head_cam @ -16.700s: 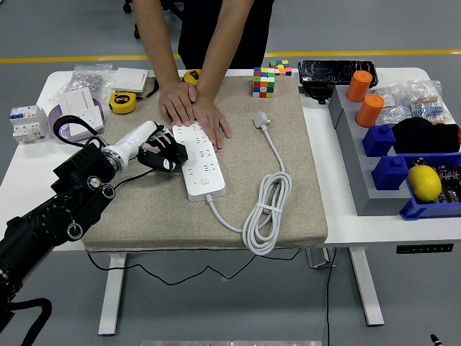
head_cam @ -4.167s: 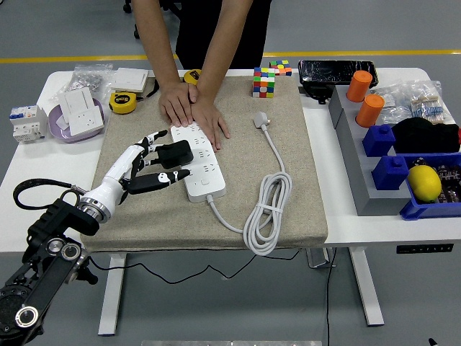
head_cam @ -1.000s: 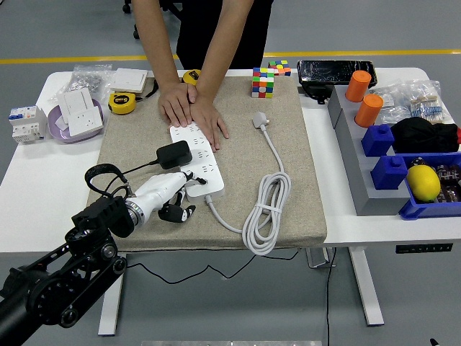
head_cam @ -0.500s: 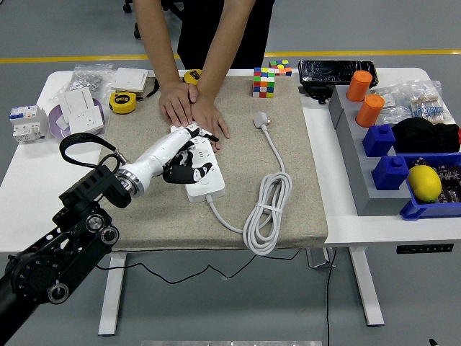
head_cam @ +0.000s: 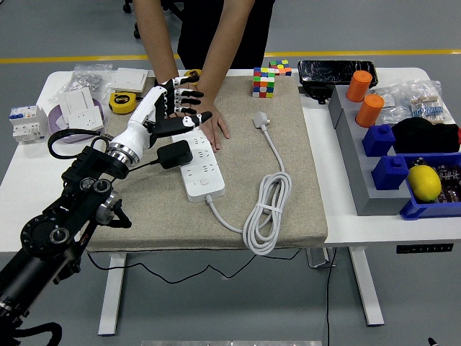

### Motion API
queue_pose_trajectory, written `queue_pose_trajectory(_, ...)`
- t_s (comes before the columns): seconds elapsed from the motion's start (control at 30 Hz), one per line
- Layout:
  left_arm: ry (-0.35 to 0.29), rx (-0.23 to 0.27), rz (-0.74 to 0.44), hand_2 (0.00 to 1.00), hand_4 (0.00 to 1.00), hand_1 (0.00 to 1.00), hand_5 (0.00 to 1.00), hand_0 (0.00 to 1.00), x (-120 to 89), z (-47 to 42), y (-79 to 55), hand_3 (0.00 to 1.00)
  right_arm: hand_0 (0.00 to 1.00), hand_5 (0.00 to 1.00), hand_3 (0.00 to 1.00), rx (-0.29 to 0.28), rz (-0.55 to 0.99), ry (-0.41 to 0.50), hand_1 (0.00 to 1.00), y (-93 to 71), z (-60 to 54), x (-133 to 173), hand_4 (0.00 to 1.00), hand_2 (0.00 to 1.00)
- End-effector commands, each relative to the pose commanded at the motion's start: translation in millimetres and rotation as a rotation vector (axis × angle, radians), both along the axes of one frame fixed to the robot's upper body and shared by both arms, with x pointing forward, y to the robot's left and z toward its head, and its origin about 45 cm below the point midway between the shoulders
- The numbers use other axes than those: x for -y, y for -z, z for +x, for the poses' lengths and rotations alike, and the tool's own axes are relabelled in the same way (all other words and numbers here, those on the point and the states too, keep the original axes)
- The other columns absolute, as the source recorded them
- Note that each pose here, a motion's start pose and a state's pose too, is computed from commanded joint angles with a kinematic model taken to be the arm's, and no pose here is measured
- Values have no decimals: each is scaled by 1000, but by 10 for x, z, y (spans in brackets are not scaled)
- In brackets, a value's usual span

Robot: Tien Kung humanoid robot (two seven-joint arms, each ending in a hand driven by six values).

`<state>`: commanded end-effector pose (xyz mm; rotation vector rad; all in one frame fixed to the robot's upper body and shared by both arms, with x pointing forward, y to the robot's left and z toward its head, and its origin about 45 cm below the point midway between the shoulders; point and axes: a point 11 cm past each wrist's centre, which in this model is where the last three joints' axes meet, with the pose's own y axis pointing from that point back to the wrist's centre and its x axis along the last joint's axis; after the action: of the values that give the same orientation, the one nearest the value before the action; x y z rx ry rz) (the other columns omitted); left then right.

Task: Pick up the plug,place it near the board,insert it into the board,press the button

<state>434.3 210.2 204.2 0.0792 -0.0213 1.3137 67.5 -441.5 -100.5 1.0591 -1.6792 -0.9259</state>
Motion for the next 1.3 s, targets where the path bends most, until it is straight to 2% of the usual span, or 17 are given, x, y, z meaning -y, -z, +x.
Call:
queue_pose_trajectory(0.1,-66,-92,-92,935,998,974,343,946,-149,65,136,913,971,998,844,4,0,-1,897,-2,15,-3,998,834)
queue_pose_trajectory(0.13,-83,-114,-91,877,998,998,253,998,-186,75,183,829,971,998,844,5,0,-1,896,-3,20,-3,998,834)
queue_pose_trajectory(0.2,-102,-146,-14,877,998,998,253,998,-249,85,285,829,971,998,844,7,0,-1,896,-5,29,-1,998,834)
queue_pose_trajectory(0.3,-95,-172,119,877,998,998,253,998,-280,81,403,829,971,998,844,6,-2,-2,896,-7,31,4,998,834)
queue_pose_trajectory(0.33,-86,-180,166,781,998,998,160,998,-285,78,443,766,971,998,844,5,-2,-2,895,-8,32,6,998,833)
queue_pose_trajectory(0.5,-3,-207,413,781,998,998,160,998,-273,35,624,766,971,998,844,5,-5,-6,895,-14,40,20,998,833)
queue_pose_trajectory(0.53,16,-211,455,700,998,926,173,998,-259,20,658,719,972,998,844,5,-5,-7,895,-15,42,21,998,833)
queue_pose_trajectory(0.7,56,-191,614,700,998,926,173,998,-235,-13,727,719,972,998,844,2,-6,-8,895,-14,31,24,998,833)
queue_pose_trajectory(0.73,57,-183,644,517,998,764,145,977,-241,-14,733,566,971,998,844,2,-6,-8,894,-14,28,24,998,833)
queue_pose_trajectory(0.9,34,-158,714,517,998,764,145,977,-288,-23,763,566,971,998,844,0,-6,-9,894,-12,19,23,998,833)
queue_pose_trajectory(0.93,28,-155,716,415,998,644,137,891,-296,-25,768,528,971,998,844,-1,-6,-9,894,-12,18,23,998,832)
queue_pose_trajectory(1.1,2,-140,715,415,998,644,137,891,-324,-20,763,528,971,998,844,1,-6,-10,894,-13,26,22,998,832)
queue_pose_trajectory(1.13,-2,-139,716,378,887,552,132,810,-330,-19,763,514,971,998,844,1,-6,-9,894,-13,28,22,998,832)
queue_pose_trajectory(1.3,-21,-136,685,378,887,552,132,810,-342,-19,765,514,971,998,844,3,-7,-9,894,-15,35,25,998,832)
